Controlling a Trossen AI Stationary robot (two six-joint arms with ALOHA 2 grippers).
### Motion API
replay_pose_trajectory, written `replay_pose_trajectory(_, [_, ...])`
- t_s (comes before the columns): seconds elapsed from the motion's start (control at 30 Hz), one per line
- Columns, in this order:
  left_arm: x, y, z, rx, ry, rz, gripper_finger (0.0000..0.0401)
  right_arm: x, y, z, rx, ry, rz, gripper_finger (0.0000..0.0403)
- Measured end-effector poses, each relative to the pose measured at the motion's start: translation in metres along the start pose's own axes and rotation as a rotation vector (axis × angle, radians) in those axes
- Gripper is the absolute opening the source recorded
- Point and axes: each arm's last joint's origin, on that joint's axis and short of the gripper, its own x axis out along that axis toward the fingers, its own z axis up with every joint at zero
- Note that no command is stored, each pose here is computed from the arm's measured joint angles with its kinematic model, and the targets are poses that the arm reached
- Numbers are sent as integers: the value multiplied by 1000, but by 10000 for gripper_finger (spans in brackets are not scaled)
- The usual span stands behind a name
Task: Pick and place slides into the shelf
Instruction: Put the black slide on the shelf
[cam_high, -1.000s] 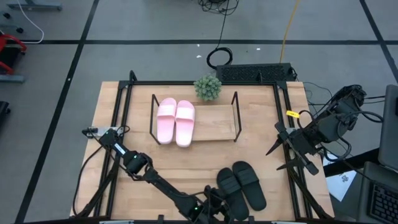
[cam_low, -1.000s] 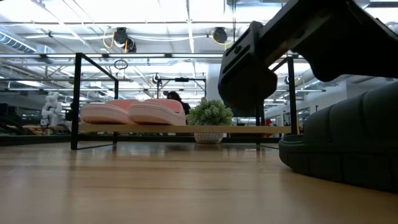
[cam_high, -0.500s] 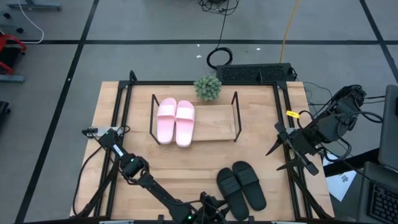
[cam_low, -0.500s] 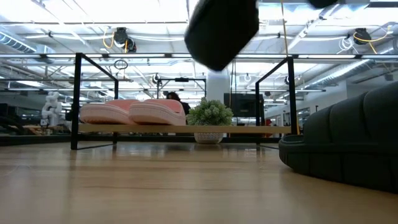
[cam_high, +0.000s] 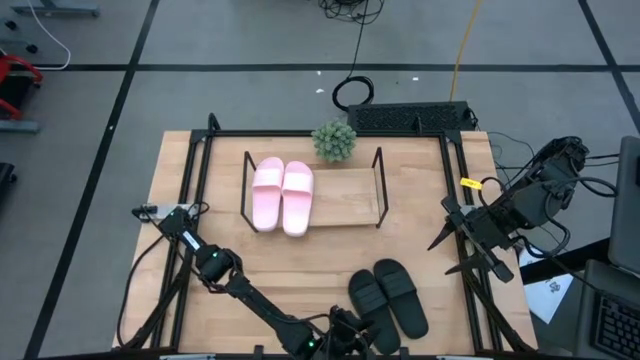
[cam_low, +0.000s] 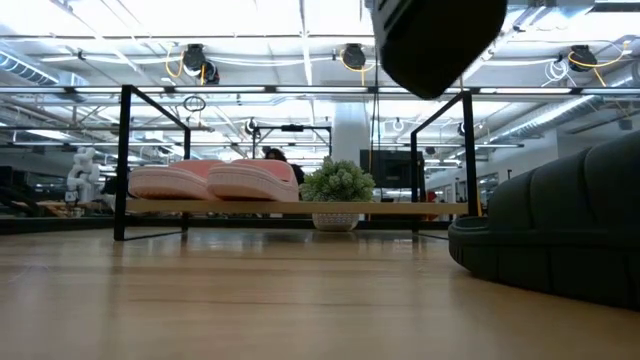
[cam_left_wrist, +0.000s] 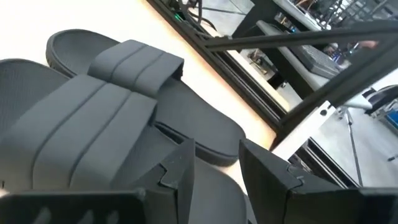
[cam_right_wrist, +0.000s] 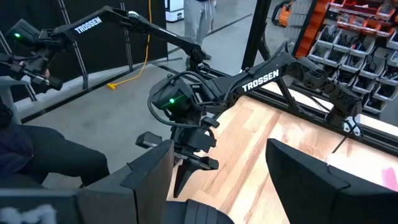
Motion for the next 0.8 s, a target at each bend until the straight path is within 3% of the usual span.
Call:
replay_pose_trajectory(0.33, [2,1,2,-97,-25,12,129,0,0,0,-7,0,0,247])
replay_pose_trajectory(0.57, [-4,12,-5,-66,-38,101,129,0,0,0,-31,0,0,247])
replay_pose_trajectory(0.8, [-3,12,-7,-61,47,83,129,0,0,0,-31,0,0,247])
